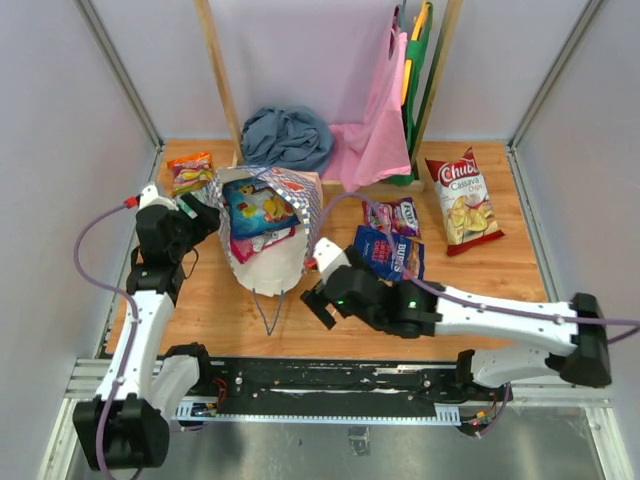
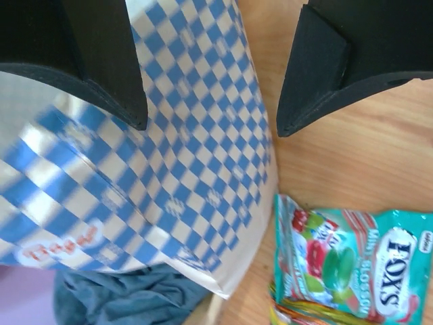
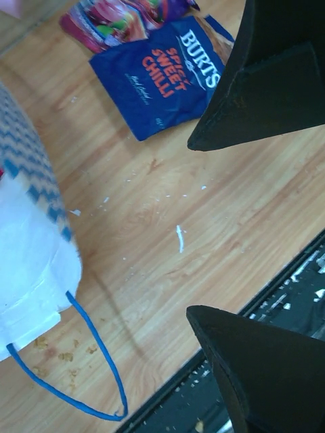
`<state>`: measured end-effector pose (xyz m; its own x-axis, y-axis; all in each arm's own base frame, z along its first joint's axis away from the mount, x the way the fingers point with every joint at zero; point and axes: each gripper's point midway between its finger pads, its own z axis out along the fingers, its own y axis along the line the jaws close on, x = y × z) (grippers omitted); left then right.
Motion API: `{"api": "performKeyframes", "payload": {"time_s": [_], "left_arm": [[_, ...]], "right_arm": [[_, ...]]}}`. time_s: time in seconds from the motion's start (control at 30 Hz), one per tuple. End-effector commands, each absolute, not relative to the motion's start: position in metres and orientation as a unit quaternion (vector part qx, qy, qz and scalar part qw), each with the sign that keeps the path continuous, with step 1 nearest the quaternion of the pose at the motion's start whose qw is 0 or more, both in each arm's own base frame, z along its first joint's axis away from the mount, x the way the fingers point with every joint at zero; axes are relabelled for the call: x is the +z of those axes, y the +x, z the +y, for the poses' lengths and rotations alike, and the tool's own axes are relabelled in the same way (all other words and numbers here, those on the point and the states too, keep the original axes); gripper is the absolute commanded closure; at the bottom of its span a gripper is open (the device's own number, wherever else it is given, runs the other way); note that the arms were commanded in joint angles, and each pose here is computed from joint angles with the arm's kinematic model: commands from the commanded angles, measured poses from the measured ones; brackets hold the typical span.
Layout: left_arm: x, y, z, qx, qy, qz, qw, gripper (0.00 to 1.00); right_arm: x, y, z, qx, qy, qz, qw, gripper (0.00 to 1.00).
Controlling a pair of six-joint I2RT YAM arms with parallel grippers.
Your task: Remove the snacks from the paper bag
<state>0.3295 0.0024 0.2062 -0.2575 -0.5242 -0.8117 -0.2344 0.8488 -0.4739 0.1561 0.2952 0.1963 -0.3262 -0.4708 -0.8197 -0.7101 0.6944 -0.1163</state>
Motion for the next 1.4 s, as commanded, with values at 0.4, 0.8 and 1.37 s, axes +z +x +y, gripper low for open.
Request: {"api": "performKeyframes", "payload": {"time_s": [0.4, 0.8, 1.37], "left_arm": [[0.267, 0.230, -0.080, -0.320, -0.108, 0.749, 0.570, 0.16], [0.210, 0.273, -0.184, -0.342, -0.053, 0.808, 0.476, 0.11], [0.139, 0.364, -0.143, -0.196, -0.349, 0.789, 0.466, 0.00]], "right_arm": [[0.183, 0.168, 0.321, 0.100, -0.349, 0.805, 0.470, 0.02], [0.173, 0.180, 0.278, 0.127, -0.268, 0.840, 0.454, 0.02], [0.160, 0.178, 0.248, 0.103, -0.262, 0.849, 0.447, 0.02]]}}
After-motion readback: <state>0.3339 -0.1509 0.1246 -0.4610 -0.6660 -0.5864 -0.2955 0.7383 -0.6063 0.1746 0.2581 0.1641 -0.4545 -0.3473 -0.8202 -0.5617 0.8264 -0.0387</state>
